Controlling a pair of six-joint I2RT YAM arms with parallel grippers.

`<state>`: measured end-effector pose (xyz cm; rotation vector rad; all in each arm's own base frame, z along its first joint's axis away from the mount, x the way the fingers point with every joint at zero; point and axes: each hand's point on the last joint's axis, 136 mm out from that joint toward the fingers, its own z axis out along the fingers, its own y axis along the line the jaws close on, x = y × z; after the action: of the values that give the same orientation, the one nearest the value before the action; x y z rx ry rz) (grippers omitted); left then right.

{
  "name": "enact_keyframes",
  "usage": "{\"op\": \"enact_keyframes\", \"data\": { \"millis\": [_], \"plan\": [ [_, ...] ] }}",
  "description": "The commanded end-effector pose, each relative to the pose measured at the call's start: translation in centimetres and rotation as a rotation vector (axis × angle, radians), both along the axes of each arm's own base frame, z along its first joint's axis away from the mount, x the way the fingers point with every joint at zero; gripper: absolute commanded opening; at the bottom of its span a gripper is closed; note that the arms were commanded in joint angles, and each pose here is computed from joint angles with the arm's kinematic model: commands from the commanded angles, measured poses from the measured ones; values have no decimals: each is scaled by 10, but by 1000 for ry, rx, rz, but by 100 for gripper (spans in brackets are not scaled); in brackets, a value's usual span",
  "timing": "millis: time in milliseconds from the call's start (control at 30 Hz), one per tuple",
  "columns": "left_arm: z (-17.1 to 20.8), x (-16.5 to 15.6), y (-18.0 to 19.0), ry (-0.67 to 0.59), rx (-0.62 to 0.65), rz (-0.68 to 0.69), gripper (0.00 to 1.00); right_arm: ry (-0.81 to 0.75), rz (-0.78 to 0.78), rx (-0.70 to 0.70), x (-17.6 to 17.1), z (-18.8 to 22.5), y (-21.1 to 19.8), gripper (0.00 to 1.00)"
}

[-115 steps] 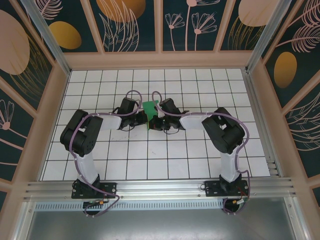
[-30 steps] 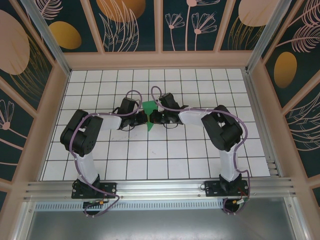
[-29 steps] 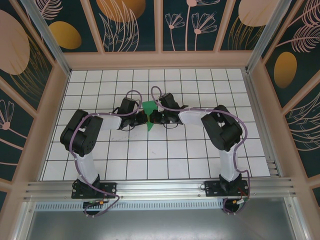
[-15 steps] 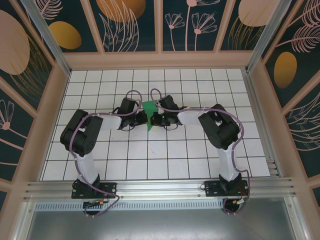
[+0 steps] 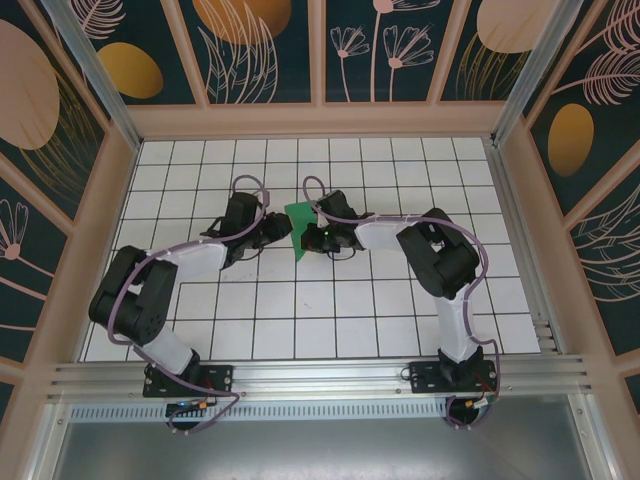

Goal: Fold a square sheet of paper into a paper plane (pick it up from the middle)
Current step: Third fold the triangle at the center of the table.

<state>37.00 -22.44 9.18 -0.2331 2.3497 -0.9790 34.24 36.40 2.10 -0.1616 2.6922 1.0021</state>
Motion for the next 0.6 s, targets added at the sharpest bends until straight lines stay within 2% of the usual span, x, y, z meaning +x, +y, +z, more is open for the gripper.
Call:
{"op": "enact_keyframes", "data": {
  "millis": [0,233,367,567],
  "plan": [
    [-6,-18,-11,60,-119,-34,22,93,-47,-68,-10,-26,-17,6],
    [-27,-39,-30,126,-143,-102,9,107,-50,-60,-10,-26,-15,6],
    [-41,-45,-39,160,-143,-131,7,113,-51,-51,-10,-26,-14,6],
    [-68,-45,-32,211,-63,-95,5,116,-52,-45,-10,-25,-14,6]
  ]
}}
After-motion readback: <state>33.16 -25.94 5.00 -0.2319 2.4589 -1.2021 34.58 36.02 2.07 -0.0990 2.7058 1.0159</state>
